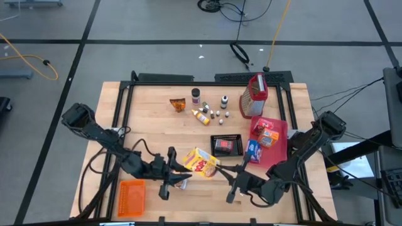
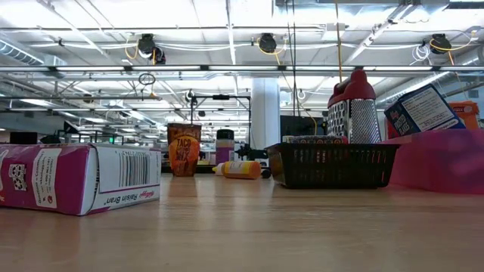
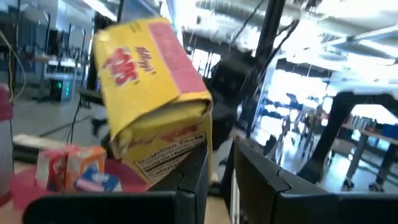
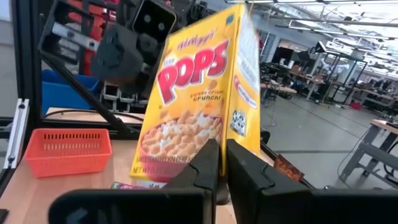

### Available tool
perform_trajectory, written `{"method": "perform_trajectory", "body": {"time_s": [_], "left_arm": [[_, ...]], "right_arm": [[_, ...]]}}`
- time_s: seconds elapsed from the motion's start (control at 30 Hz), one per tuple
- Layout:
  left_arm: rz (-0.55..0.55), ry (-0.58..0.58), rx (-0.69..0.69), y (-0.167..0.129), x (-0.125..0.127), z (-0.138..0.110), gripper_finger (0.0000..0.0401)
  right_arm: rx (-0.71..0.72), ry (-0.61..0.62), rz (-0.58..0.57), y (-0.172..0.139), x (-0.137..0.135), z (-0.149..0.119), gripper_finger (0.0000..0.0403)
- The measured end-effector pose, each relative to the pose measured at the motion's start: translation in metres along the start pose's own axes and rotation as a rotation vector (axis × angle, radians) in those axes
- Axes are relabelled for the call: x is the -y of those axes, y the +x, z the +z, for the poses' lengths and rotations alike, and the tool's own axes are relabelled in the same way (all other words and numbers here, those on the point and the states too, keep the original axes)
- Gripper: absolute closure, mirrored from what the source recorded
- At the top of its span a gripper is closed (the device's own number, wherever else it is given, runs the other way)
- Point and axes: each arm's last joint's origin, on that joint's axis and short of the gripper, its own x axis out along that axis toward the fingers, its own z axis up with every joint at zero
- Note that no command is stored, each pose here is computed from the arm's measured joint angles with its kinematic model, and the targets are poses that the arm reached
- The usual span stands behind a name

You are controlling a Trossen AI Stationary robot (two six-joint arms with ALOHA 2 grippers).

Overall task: Pick & Place Kitchen Items
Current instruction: Put the yellow cereal box into the red bin

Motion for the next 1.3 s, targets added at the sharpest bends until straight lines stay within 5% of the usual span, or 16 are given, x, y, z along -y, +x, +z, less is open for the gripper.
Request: {"method": "perform_trajectory", "body": {"time_s": [0.57, 1.0, 1.3], "left_arm": [[0.017, 0.048, 0.018, 0.002, -0.004, 0.002, 0.0310], [0.024, 0.058, 0.001, 0.003, -0.005, 0.000, 0.0195], [0.047, 0.081, 0.005, 0.005, -0.010, 0.001, 0.0161]], "right_arm": [[0.038, -0.034, -0.004, -0.002, 0.000, 0.007, 0.0388], [0.077, -0.051, -0.011, -0.003, 0.002, 0.014, 0.0388], [0.100, -0.060, 0.003, -0.009, 0.000, 0.018, 0.0388]]}}
